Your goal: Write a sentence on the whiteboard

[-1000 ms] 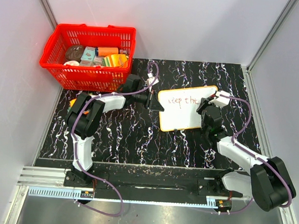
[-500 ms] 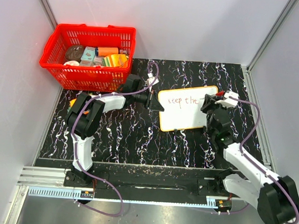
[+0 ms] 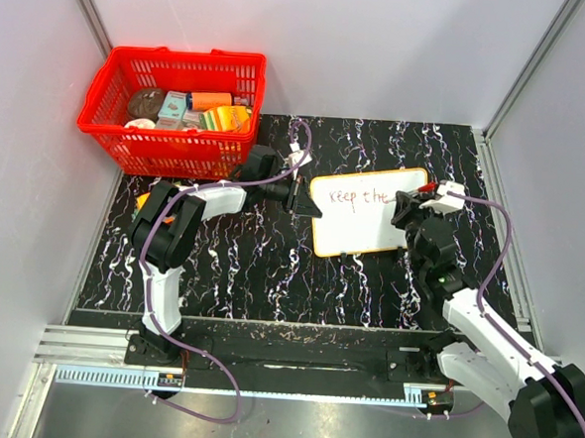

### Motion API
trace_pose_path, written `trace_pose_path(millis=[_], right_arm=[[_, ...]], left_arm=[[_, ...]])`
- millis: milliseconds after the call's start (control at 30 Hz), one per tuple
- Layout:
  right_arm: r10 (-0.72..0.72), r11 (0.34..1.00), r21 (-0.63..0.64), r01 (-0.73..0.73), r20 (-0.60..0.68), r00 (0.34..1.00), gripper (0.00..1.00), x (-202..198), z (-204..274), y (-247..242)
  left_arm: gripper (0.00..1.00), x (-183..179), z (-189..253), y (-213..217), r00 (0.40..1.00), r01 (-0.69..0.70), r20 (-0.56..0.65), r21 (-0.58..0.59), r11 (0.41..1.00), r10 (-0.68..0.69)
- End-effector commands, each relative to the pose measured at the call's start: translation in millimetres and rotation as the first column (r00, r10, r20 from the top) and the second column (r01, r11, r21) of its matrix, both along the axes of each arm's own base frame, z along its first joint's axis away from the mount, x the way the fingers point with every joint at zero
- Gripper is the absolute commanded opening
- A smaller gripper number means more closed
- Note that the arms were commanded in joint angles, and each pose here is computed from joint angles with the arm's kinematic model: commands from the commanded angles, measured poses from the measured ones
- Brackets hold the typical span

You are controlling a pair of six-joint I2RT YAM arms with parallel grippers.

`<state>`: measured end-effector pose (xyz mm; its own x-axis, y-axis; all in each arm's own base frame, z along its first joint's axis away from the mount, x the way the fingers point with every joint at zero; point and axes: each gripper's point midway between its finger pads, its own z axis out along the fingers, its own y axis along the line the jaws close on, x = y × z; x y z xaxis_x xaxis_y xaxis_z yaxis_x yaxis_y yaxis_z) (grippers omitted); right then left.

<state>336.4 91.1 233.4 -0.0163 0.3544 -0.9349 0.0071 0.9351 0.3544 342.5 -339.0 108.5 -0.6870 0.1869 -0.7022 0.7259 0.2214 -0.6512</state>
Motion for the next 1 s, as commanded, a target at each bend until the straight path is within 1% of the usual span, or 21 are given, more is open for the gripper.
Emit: trace_pose_path(millis=[0, 67, 133, 400, 567, 767, 967], right_arm=[[0.052, 0.999, -0.014, -0.051, 0.025, 0.998, 0.00, -8.0, 11.5, 13.4], [0.042, 0.998, -0.041, -0.040, 0.030, 0.999, 0.00, -10.8, 13.4, 14.4], [0.062, 0.996, -0.065, -0.059, 0.035, 0.997, 0.00, -15.4, 16.8, 23.2], [0.071, 0.994, -0.086, -0.066, 0.057, 0.996, 0.00, -20.0, 22.8, 26.9], [0.178, 0.979, -0.114, -0.168, 0.083, 0.981, 0.00, -27.1, 26.5, 43.5], [0.198, 0.972, -0.145, -0.187, 0.063, 0.978, 0.00, -28.7, 17.6, 50.7], [0.231, 0.961, -0.164, -0.221, 0.046, 0.972, 0.00, -30.4, 6.6, 70.0]], left_arm=[[0.00, -11.5, -63.2, 6.0, 1.000, -0.003, -0.006, 0.162, 0.987, 0.004], [0.00, -12.2, -62.0, 5.5, 1.000, 0.000, -0.004, 0.160, 0.987, 0.001], [0.00, -12.2, -62.4, 5.7, 1.000, -0.001, -0.004, 0.161, 0.987, 0.002], [0.00, -13.0, -61.2, 5.4, 1.000, 0.001, 0.001, 0.160, 0.987, -0.001], [0.00, -13.3, -61.7, 5.4, 1.000, 0.002, -0.001, 0.160, 0.987, -0.002], [0.00, -12.7, -61.0, 5.8, 1.000, 0.001, 0.000, 0.160, 0.987, -0.001], [0.00, -12.6, -61.5, 5.7, 1.000, 0.000, -0.001, 0.160, 0.987, 0.000]])
